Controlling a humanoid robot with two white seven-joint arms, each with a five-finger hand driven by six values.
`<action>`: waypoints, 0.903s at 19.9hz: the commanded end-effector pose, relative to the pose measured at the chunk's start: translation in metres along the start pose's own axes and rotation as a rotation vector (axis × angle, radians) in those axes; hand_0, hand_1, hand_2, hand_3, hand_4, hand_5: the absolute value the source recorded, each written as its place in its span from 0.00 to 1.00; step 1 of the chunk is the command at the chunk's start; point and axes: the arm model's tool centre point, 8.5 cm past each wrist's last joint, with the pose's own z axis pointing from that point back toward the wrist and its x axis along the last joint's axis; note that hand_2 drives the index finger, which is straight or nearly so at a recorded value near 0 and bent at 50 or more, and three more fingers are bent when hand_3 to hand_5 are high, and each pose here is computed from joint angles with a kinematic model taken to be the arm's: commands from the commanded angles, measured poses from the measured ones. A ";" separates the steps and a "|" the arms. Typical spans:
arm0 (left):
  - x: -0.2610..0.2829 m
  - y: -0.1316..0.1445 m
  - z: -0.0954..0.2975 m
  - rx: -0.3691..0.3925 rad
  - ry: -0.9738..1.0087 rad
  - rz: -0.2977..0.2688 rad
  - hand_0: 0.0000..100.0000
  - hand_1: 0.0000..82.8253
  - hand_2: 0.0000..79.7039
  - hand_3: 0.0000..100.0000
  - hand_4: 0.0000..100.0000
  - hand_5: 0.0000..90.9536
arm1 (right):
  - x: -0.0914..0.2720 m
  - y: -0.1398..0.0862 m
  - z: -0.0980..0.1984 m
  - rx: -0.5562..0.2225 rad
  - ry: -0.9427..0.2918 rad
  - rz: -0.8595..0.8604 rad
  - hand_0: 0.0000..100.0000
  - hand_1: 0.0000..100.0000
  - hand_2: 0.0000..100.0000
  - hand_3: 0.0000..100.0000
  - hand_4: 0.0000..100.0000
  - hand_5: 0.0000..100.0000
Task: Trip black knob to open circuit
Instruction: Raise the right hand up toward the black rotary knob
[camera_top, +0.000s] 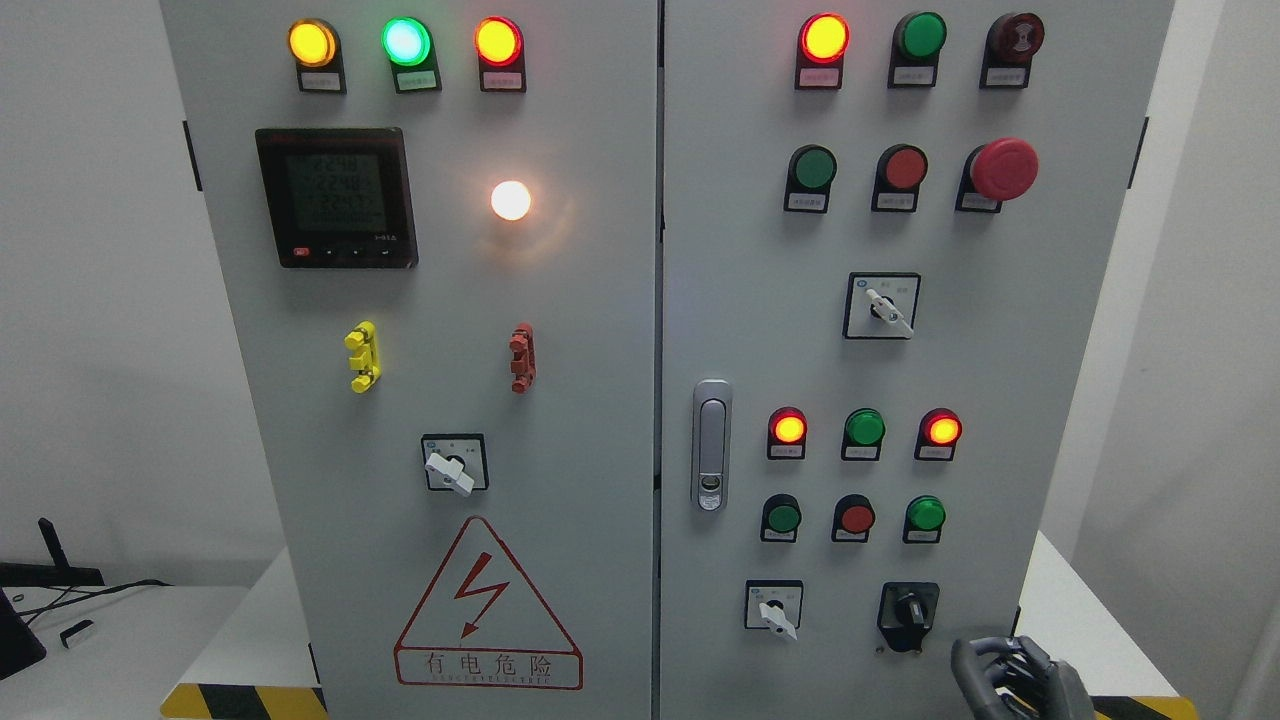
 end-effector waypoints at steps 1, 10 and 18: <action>0.000 0.000 0.000 -0.004 -0.002 -0.030 0.12 0.47 0.00 0.00 0.00 0.00 | -0.002 0.010 -0.004 0.025 0.005 0.041 0.45 0.71 0.54 0.86 0.78 0.76; 0.000 0.000 0.000 -0.004 -0.002 -0.030 0.12 0.47 0.00 0.00 0.00 0.00 | -0.003 0.020 -0.006 0.035 0.008 0.031 0.45 0.71 0.53 0.85 0.77 0.76; 0.000 -0.001 0.000 -0.005 -0.002 -0.030 0.12 0.47 0.00 0.00 0.00 0.00 | -0.002 0.027 -0.009 0.047 0.009 0.024 0.46 0.71 0.53 0.85 0.77 0.76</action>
